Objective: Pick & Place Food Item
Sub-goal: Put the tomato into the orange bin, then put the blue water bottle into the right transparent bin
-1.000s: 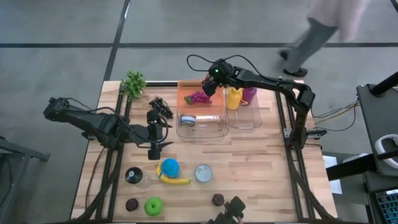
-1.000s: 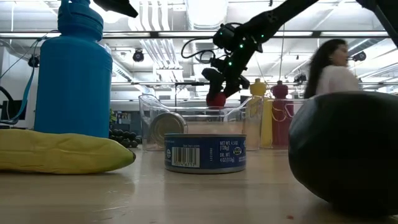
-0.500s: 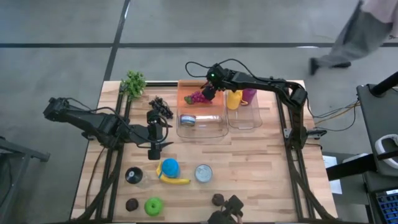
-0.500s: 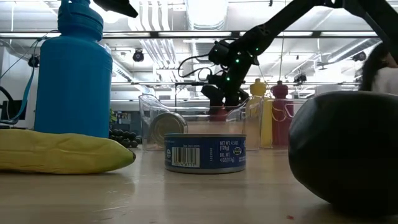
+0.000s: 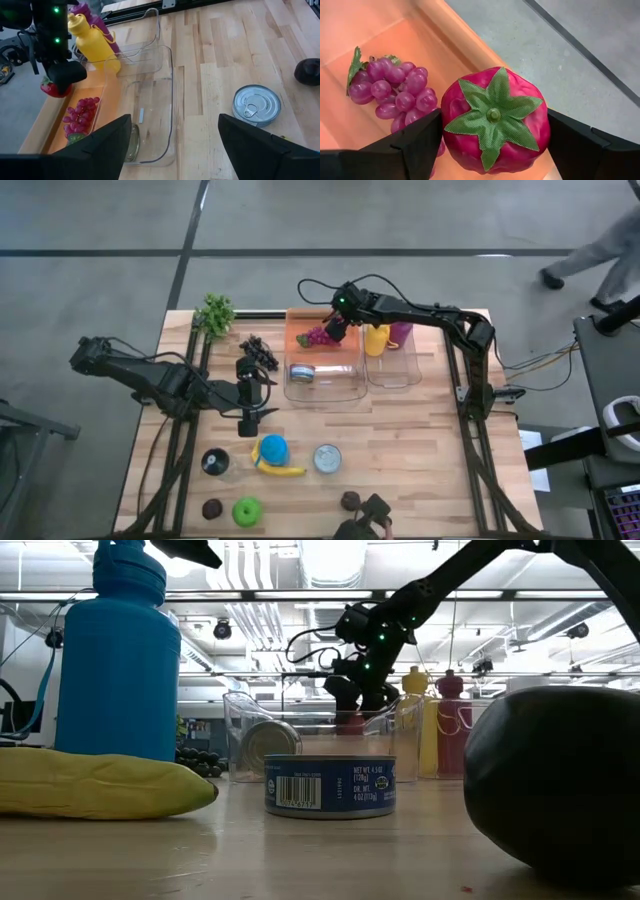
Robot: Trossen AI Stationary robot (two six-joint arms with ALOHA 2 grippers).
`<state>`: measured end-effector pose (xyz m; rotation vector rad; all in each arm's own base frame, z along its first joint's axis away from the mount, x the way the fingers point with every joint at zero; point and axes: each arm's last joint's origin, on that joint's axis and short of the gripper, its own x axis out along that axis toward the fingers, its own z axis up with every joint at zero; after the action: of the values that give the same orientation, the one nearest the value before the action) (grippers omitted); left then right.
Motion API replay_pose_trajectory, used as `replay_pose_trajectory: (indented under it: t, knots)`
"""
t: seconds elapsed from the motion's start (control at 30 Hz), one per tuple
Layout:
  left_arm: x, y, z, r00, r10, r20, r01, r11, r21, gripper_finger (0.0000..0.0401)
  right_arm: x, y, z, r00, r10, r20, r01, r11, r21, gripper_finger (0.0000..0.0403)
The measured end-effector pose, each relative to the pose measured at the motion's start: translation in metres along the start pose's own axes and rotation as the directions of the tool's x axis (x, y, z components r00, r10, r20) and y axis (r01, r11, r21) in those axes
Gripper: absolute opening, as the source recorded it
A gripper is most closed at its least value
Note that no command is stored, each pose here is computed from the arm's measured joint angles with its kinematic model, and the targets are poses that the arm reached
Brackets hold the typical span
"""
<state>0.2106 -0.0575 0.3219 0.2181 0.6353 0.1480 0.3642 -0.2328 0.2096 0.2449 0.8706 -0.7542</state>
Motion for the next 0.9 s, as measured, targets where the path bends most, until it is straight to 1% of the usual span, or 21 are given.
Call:
replay_pose_trajectory:
  t: [0.2, 0.37, 0.57, 0.77, 0.9]
  knots:
    - [0.000, 0.000, 0.000, 1.000, 0.000, 0.000, 0.000, 1.000, -0.001, 0.0308, 0.000, 0.000, 0.000, 1.000, 0.000, 0.000, 0.000, 1.000, 0.004, 0.0342]
    - [0.000, 0.000, 0.000, 1.000, 0.000, 0.000, 0.000, 1.000, -0.001, 0.0305, 0.000, 0.000, 0.000, 1.000, -0.001, 0.001, 0.001, 1.000, 0.005, 0.0360]
    - [0.000, 0.000, 0.000, 1.000, 0.000, 0.000, 0.000, 1.000, 0.000, 0.0297, -0.002, 0.000, 0.001, 1.000, 0.000, 0.004, 0.000, 1.000, 0.004, 0.0364]
    - [0.000, 0.000, 0.000, 1.000, 0.000, 0.000, 0.000, 1.000, 0.000, 0.0297, -0.024, 0.000, 0.010, 0.998, 0.008, 0.058, -0.008, 1.000, 0.001, 0.0365]
    - [0.000, 0.000, 0.000, 1.000, 0.000, 0.000, 0.000, 1.000, 0.000, 0.0301, -0.049, 0.004, 0.018, 0.993, 0.027, 0.117, -0.026, 1.000, -0.007, 0.0365]
